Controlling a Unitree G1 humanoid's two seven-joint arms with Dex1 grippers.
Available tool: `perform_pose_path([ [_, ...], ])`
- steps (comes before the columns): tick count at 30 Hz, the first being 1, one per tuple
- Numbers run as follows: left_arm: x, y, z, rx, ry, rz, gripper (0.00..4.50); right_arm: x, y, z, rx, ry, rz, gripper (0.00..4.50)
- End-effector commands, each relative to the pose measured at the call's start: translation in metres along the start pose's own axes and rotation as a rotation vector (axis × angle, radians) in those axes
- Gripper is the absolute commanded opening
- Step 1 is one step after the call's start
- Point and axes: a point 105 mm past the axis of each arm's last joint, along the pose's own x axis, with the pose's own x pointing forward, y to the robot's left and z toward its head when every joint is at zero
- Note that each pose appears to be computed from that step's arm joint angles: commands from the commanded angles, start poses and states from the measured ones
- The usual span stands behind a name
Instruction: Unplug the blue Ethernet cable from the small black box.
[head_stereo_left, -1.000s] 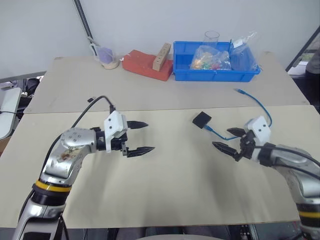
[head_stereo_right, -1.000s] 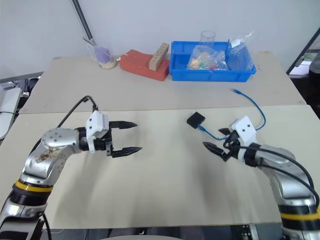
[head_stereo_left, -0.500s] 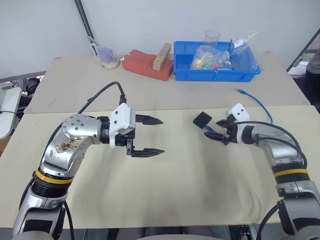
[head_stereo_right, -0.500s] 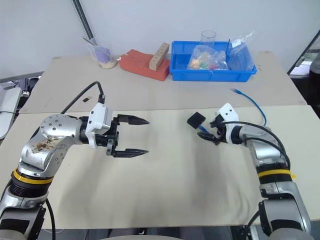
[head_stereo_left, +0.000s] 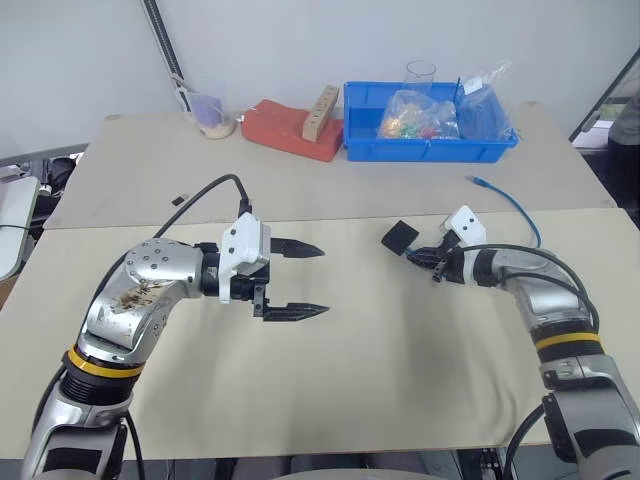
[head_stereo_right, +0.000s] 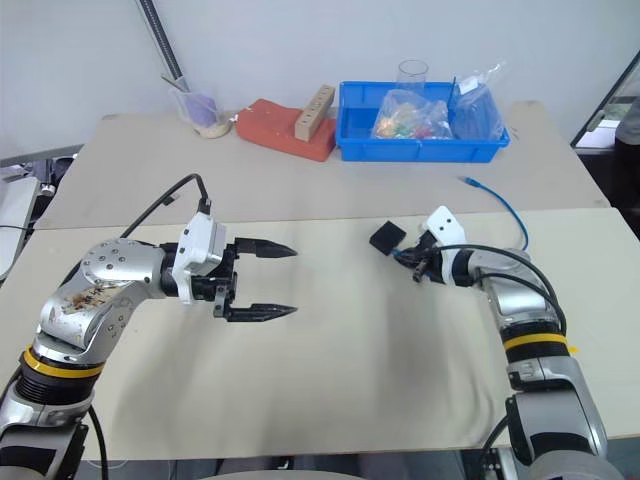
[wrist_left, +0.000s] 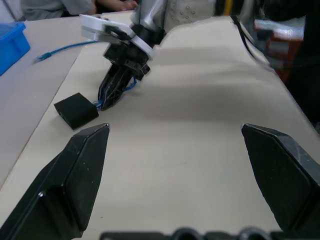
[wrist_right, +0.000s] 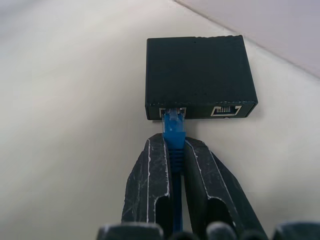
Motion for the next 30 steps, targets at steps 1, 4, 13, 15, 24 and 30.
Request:
perform_pose_path([
  [1,-0.009,0.010,0.014,-0.159,-0.082,0.045,4.50,-0.020,0.003,0.052,-0.461,-0.135,-0.015,0.01],
  [4,-0.013,0.023,0.015,-0.293,-0.133,0.062,4.50,-0.030,0.021,0.078,-0.786,-0.222,-0.003,0.01],
  [13,0.013,0.051,0.012,-0.329,-0.163,0.048,4.50,-0.023,0.066,0.120,-1.203,-0.442,-0.036,0.01],
  [15,0.019,0.053,0.010,-0.320,-0.161,0.042,4.50,-0.021,0.070,0.123,-1.222,-0.450,-0.042,0.01],
  [24,0.027,0.055,0.007,-0.304,-0.171,0.017,3.64,-0.021,0.069,0.132,-1.246,-0.492,-0.088,0.01],
  [30,0.028,0.054,0.008,-0.304,-0.178,0.002,0.58,-0.020,0.072,0.136,-1.260,-0.511,-0.070,0.01],
])
